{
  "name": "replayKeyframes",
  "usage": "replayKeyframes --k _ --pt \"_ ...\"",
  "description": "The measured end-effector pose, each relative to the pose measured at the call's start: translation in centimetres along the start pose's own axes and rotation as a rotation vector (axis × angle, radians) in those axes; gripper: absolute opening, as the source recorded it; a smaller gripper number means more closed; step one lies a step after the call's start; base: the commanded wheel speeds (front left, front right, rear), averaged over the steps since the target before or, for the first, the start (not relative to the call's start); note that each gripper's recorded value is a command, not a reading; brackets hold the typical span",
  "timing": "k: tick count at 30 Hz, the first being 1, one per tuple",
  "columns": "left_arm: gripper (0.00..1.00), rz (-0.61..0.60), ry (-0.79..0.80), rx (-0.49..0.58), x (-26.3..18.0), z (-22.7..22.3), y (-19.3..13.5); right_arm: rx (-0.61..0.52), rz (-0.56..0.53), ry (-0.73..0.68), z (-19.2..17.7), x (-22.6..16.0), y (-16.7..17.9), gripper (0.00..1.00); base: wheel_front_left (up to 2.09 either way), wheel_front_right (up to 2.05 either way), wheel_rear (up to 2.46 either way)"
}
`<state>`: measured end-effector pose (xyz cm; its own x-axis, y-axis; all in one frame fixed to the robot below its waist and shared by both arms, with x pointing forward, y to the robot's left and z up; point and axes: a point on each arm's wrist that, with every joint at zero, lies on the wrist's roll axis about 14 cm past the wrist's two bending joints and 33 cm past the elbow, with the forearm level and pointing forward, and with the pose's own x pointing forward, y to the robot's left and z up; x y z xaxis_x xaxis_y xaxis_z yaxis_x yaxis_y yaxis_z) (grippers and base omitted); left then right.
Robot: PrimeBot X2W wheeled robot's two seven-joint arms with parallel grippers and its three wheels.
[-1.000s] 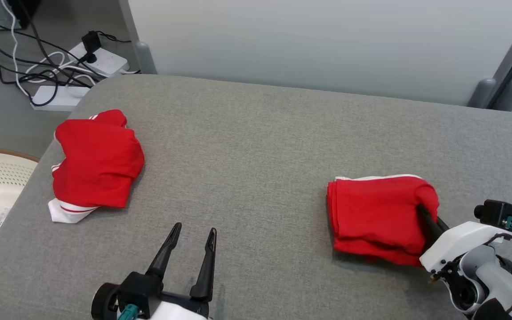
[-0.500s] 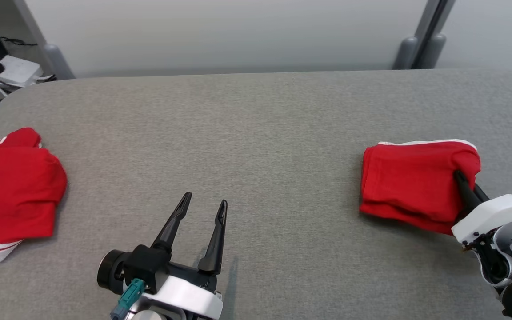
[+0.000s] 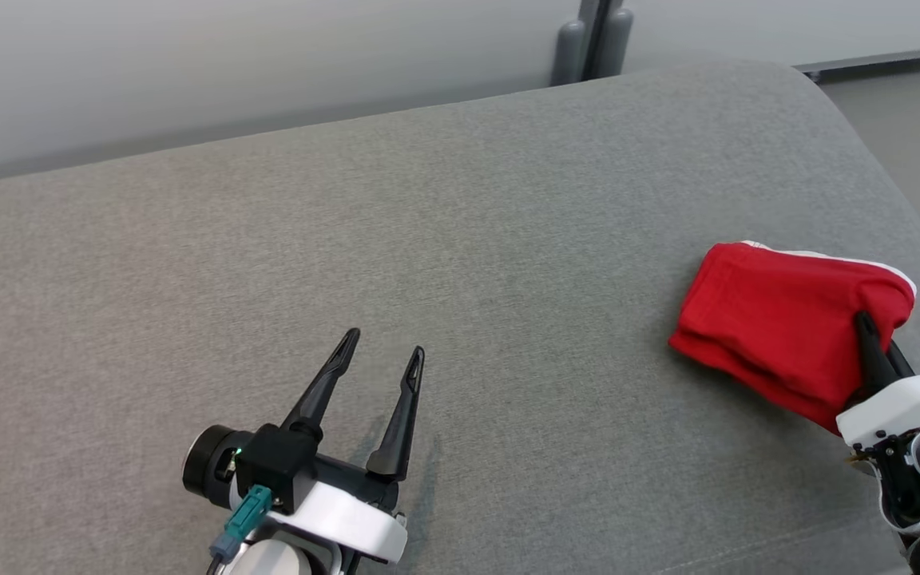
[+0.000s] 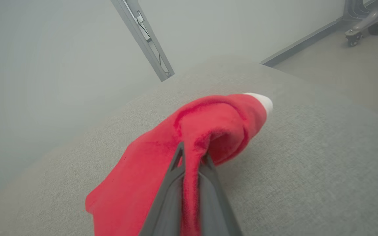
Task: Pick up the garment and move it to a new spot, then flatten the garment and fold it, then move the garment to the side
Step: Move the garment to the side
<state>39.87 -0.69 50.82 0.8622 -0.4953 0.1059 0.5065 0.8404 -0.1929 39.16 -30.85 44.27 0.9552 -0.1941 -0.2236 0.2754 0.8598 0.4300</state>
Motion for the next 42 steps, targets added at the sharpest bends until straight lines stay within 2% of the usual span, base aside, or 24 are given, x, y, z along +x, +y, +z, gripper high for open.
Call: replayKeyframes --k 11,18,22,32,36,42 --pt "1.00 -0.153 0.030 0.000 2.1 -1.6 -4.1 0.082 -0.190 -0.038 -0.9 -4.9 -6.0 0.00 0.00 0.00 0.00" --pt "1.00 -0.207 0.046 -0.006 2.5 -2.4 -5.4 0.115 -0.237 -0.072 -0.4 -5.9 -7.2 0.00 0.00 0.00 0.00" --pt "1.00 -0.211 0.059 -0.015 2.6 -2.9 -5.4 0.209 -0.264 -0.151 1.2 -5.7 -7.5 0.00 0.00 0.00 0.00" --pt "1.00 -0.267 0.033 -0.028 3.9 -2.8 -6.0 0.238 -0.147 -0.366 10.2 0.3 -3.8 0.00 0.00 0.00 0.00" --pt "1.00 -0.280 -0.014 -0.007 5.1 -1.9 -5.6 0.201 -0.136 -0.383 11.9 3.3 -2.9 0.00 0.00 0.00 0.00" --pt "1.00 -0.282 -0.068 0.009 7.1 -0.6 -4.3 0.167 -0.121 -0.358 12.6 9.1 -1.0 0.00 0.00 0.00 0.00"
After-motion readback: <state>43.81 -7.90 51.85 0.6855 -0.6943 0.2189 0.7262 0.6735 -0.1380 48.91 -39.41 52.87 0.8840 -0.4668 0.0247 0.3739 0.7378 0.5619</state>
